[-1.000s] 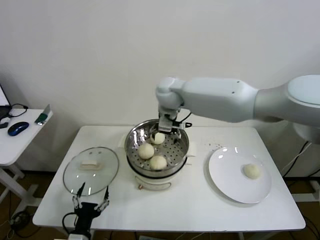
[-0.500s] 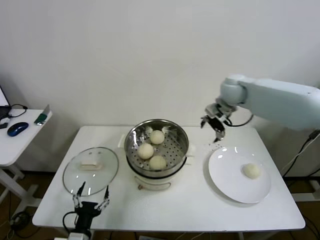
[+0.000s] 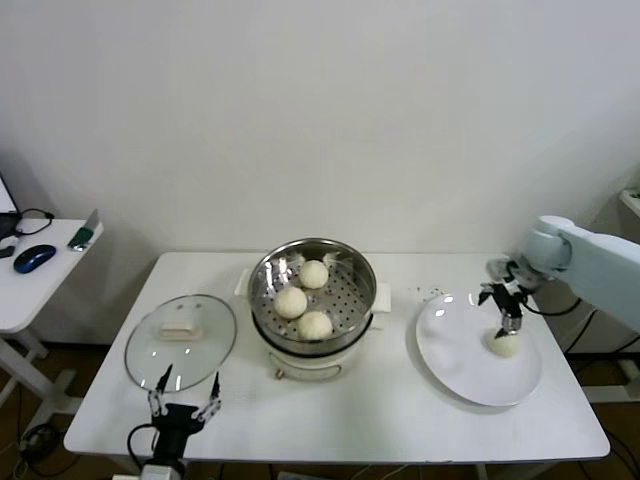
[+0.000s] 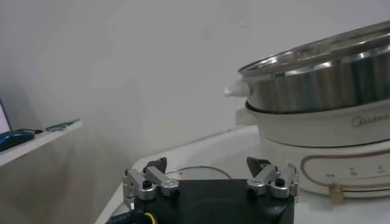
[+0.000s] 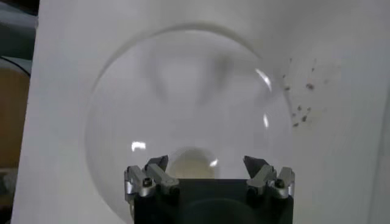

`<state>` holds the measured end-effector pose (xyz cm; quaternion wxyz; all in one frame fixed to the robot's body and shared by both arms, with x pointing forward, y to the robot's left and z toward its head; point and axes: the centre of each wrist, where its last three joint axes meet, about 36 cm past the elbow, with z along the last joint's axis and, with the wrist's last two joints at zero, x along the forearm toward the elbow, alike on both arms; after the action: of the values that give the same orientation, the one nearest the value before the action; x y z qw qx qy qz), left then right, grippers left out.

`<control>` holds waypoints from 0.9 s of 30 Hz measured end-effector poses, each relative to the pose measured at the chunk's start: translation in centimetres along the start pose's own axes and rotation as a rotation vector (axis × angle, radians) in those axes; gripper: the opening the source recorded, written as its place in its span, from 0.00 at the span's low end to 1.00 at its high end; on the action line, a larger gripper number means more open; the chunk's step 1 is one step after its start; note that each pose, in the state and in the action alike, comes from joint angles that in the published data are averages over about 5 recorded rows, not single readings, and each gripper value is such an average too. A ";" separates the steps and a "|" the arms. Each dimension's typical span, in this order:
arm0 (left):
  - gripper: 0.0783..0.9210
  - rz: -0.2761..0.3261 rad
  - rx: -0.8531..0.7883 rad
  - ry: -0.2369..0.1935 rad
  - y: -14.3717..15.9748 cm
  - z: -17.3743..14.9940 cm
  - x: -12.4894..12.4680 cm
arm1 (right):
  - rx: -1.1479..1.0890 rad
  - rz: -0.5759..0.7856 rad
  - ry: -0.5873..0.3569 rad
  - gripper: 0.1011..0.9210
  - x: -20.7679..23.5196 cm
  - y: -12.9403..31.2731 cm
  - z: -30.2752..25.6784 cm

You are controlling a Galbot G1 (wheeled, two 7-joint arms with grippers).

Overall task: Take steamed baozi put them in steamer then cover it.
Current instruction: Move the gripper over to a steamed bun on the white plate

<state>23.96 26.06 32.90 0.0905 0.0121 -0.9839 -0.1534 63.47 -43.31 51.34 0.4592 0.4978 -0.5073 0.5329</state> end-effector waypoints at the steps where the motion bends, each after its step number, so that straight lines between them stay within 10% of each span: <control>1: 0.88 0.000 -0.001 0.001 -0.1 0.0 0.0 | -0.010 -0.004 0.005 0.88 -0.5 0.2 0.5; 27: 0.88 -0.001 -0.018 0.019 -0.5 0.5 0.3 | -0.066 -0.033 0.054 0.88 -6.0 -0.6 2.5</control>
<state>23.62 25.73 32.37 0.0997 0.0129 -0.9816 -0.1624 64.71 -45.67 45.33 0.4979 0.4759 -0.5038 0.5214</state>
